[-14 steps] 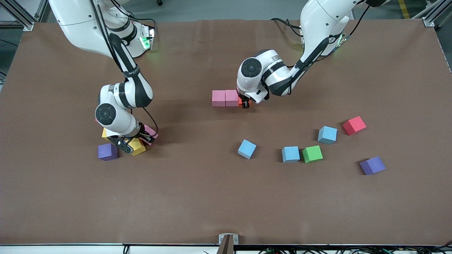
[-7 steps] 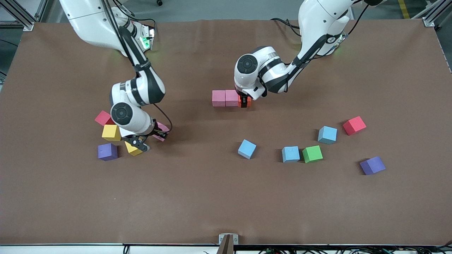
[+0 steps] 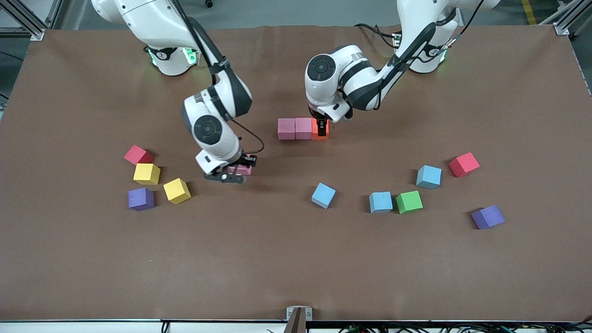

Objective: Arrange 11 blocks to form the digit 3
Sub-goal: 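Place the orange block beside the pinks with the left gripper while right carries pink, then place the pink block below the pink row with the right gripper, then grasp a yellow block with the right gripper while the left gripper reaches cyan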

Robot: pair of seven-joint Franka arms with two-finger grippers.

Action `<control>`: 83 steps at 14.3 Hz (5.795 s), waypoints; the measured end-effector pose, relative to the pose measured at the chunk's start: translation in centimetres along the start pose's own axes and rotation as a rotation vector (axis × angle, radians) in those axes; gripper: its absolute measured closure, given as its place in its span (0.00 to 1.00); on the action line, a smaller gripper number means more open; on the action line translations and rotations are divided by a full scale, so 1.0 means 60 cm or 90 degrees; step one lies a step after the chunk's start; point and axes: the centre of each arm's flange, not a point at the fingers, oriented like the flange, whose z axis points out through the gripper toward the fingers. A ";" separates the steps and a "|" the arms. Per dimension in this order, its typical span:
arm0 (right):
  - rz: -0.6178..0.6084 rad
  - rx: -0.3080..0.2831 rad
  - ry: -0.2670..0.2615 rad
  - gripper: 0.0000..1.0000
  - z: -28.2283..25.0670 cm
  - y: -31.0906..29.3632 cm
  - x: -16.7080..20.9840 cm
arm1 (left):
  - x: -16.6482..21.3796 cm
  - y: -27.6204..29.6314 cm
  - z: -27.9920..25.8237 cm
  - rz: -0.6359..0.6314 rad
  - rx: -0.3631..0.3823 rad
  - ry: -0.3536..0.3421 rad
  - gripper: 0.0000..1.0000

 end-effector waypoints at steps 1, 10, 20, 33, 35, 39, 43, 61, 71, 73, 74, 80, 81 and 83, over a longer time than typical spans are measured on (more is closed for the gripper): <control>-0.025 0.005 0.012 0.46 0.010 -0.026 -0.012 | 0.004 0.011 -0.013 -0.007 -0.004 0.001 0.00; -0.126 -0.004 0.024 0.46 0.078 -0.183 -0.084 | 0.094 0.190 -0.211 0.101 -0.020 0.010 0.00; -0.103 -0.014 0.016 0.46 0.084 -0.216 -0.127 | 0.179 0.277 -0.289 0.390 -0.054 0.002 0.00; -0.101 -0.027 0.000 0.46 0.087 -0.220 -0.139 | 0.299 0.346 -0.334 0.683 -0.049 0.045 0.00; -0.101 -0.030 -0.002 0.46 0.087 -0.220 -0.139 | 0.314 0.353 -0.338 0.693 -0.047 0.046 0.00; -0.092 -0.038 -0.013 0.46 0.088 -0.220 -0.144 | 0.317 0.349 -0.335 0.703 -0.028 0.046 0.00; -0.089 -0.038 -0.014 0.46 0.088 -0.220 -0.144 | 0.310 0.344 -0.335 0.709 -0.026 0.045 0.00; -0.139 -0.038 -0.073 0.00 -0.194 0.083 0.164 | 0.345 0.364 -0.315 0.867 0.001 0.038 0.00; -0.392 -0.042 -0.040 0.00 -0.076 0.383 0.246 | 0.341 0.410 -0.205 0.836 -0.001 -0.016 0.00; -0.393 -0.043 -0.029 0.00 -0.030 0.403 0.226 | 0.339 0.417 -0.182 0.822 0.002 -0.020 0.00; -0.394 -0.043 -0.024 0.00 -0.012 0.405 0.215 | 0.335 0.420 -0.172 0.814 -0.004 -0.022 0.00; -0.404 -0.038 -0.028 0.00 0.016 0.395 0.184 | 0.325 0.419 -0.117 0.806 0.002 -0.021 0.01; -0.405 -0.037 -0.028 0.00 0.014 0.394 0.182 | 0.323 0.418 -0.114 0.811 0.003 -0.020 0.01; -0.405 -0.038 -0.023 0.00 0.015 0.393 0.181 | 0.319 0.416 -0.112 0.823 0.001 -0.019 0.01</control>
